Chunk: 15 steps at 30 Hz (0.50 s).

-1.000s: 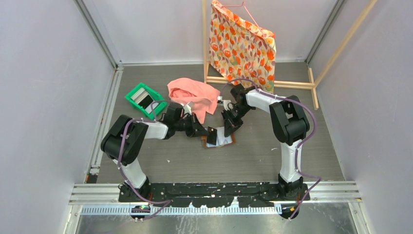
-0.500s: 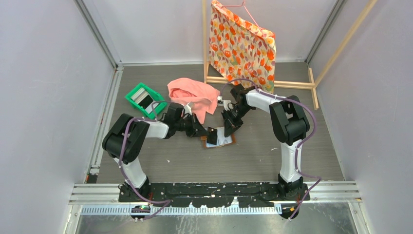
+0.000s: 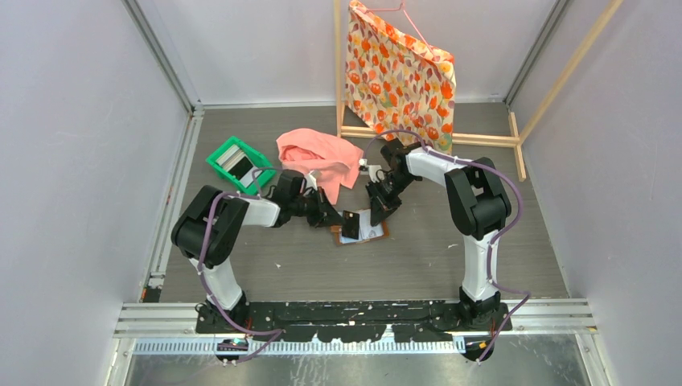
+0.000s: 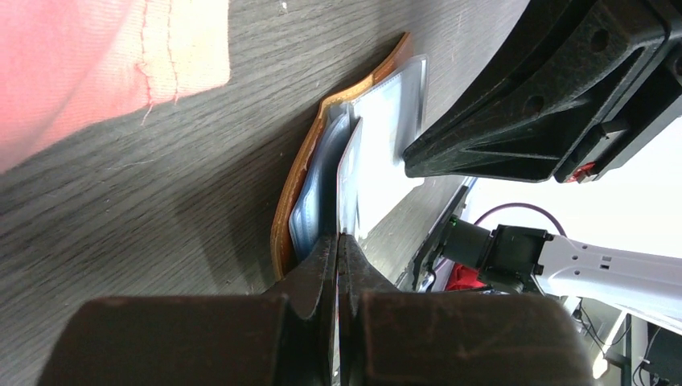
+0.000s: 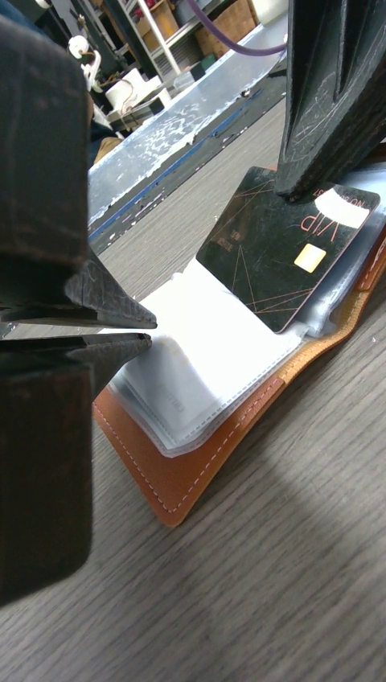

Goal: Put the credit cards into the card holder
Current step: Insert the credit card into the card holder.

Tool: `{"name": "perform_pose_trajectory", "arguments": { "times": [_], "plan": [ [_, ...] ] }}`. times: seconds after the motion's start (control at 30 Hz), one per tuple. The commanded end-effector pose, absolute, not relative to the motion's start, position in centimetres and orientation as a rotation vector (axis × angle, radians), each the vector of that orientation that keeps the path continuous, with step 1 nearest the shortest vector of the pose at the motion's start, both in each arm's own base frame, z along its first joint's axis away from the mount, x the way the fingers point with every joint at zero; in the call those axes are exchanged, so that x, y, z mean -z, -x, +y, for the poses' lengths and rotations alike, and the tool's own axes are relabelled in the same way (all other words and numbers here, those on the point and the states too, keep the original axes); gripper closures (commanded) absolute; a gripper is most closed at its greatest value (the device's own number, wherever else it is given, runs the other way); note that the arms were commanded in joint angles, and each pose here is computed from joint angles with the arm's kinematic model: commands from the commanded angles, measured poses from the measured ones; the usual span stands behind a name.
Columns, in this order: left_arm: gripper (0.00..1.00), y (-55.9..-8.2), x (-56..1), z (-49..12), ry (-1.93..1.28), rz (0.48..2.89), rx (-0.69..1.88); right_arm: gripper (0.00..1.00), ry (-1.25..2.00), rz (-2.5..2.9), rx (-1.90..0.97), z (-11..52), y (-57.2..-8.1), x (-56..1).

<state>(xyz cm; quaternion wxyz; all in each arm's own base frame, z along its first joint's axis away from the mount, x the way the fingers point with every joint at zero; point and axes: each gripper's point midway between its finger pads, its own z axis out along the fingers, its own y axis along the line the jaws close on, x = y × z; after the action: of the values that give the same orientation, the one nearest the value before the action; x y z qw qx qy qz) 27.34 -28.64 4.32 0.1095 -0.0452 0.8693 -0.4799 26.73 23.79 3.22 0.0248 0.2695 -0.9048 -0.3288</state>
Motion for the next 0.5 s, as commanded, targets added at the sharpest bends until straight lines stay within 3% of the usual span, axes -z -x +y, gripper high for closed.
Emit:
{"name": "perform_pose_trajectory", "arguments": {
  "times": [0.0,0.47],
  "plan": [
    [1.0,-27.07,-4.3,-28.77,0.154,2.588,1.409,0.89,-0.86,-2.806,1.044,24.38,-27.33,-4.28],
    [1.0,-26.84,-3.54,-29.34,0.221,2.619,1.447,0.89,-0.859,-2.805,1.048,24.37,-27.31,-4.32]
  ]
}}
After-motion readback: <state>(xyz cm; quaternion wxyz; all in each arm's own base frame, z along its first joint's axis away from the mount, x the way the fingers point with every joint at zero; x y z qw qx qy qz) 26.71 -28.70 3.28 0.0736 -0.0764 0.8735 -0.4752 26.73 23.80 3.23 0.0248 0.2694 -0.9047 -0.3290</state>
